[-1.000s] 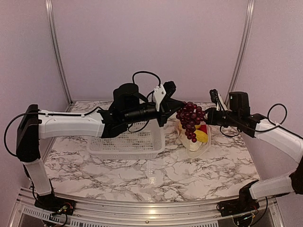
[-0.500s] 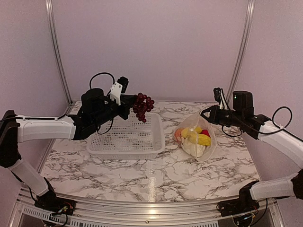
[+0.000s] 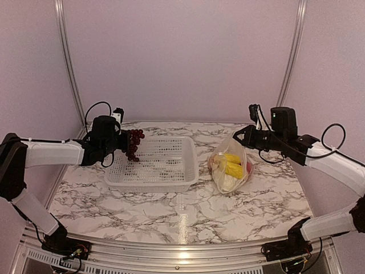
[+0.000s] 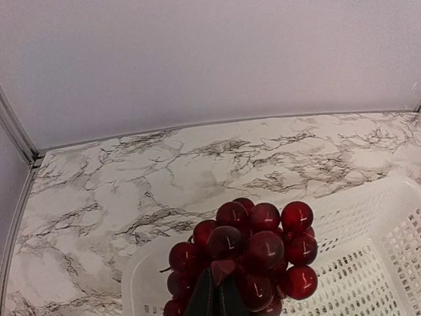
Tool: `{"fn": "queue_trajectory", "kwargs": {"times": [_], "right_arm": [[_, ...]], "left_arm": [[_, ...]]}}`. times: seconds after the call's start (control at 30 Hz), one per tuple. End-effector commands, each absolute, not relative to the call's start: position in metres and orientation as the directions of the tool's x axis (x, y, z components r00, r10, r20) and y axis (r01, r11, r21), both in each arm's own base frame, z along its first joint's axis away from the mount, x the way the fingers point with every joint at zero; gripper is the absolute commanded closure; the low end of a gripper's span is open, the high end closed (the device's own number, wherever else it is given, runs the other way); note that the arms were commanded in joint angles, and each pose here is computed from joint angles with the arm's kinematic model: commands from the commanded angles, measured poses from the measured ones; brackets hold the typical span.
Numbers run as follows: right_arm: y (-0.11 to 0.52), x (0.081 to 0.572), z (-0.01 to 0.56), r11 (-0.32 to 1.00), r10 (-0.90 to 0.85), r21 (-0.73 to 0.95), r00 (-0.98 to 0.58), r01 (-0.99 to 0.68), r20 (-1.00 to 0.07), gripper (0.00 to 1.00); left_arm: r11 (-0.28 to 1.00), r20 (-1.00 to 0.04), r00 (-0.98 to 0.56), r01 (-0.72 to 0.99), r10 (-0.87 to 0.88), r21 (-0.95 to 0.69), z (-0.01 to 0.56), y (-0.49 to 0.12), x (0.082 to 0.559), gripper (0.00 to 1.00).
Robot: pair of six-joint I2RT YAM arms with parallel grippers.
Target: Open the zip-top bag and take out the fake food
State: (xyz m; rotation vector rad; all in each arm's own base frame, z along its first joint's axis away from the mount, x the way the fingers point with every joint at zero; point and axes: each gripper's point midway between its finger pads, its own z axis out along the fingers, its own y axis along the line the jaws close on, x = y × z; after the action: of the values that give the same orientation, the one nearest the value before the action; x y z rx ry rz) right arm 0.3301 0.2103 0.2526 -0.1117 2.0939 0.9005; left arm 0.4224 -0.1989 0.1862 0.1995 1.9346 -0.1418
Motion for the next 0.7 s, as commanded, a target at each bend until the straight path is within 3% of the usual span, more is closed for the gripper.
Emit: {"fn": "queue_trajectory", "kwargs": {"times": [0.0,0.5,0.67], "right_arm": [[0.218,0.345,0.284,0.725,0.266,0.558,-0.583,-0.403,-0.768,1.00],[0.235,0.371,0.284,0.718,0.281,0.564,-0.571,-0.408,-0.771,1.00],[0.241,0.378,0.285,0.713,0.279,0.565,-0.572,-0.415,-0.772,1.00]], "left_arm": [[1.000,-0.903,-0.430,0.007,-0.013,-0.018,0.165,-0.145,0.435,1.00],[0.956,-0.873,-0.473,-0.291,-0.123,0.022,0.153,-0.028,0.452,1.00],[0.980,-0.908,-0.403,-0.195,-0.116,-0.039,0.178,-0.038,0.458,1.00]]}}
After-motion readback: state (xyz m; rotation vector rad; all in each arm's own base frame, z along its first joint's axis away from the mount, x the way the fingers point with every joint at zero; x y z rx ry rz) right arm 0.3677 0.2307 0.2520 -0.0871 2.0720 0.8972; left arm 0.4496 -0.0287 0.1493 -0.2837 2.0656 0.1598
